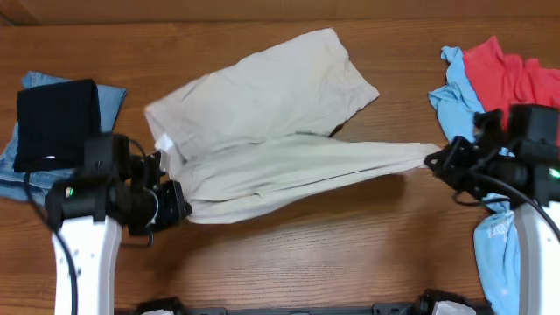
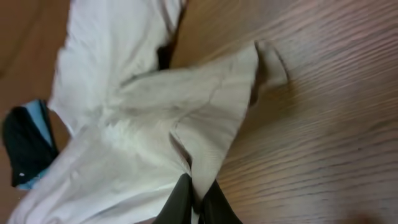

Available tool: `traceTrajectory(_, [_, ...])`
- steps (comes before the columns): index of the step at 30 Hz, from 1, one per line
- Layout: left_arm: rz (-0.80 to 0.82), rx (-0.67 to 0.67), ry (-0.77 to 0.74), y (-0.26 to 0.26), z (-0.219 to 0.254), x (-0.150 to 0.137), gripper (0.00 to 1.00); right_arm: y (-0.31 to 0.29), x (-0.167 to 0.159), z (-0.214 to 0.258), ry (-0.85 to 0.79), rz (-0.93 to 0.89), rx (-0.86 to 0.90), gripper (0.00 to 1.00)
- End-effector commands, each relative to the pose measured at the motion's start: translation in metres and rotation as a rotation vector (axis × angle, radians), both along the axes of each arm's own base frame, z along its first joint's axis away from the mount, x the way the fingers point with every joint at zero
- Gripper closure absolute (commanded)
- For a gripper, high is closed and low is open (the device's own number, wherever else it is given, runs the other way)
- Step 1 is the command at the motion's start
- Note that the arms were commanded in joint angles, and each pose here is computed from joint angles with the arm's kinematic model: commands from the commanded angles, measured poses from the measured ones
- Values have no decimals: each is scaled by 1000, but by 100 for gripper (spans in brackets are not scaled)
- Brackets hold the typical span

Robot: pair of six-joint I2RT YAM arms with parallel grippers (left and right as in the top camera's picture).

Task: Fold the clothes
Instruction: 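Lift the right leg and fold it over toward the left gripper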

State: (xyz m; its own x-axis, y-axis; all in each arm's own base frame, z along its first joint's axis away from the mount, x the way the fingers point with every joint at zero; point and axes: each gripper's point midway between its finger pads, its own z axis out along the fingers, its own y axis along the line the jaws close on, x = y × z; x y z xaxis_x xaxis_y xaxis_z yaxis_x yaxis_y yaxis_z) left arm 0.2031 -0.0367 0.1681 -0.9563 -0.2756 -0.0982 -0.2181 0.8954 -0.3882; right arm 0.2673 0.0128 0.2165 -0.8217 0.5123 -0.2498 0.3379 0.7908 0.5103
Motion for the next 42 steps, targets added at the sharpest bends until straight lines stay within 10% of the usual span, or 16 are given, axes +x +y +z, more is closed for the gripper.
traceTrajectory(1, [57, 158, -21, 27, 6, -20, 96, -52, -6, 24, -68, -146, -193, 96])
traceTrajectory(14, [346, 210, -108, 50, 18, 3, 96, -60, 61, 77, -292, -82, -275, 96])
traceTrajectory(30, [452, 191, -22, 65, -36, 81, 96, 24, 217, 4, -394, 241, -334, 96])
traceTrajectory(42, [476, 223, -24, 81, -100, 143, 94, 60, 255, -50, -402, 303, -332, 96])
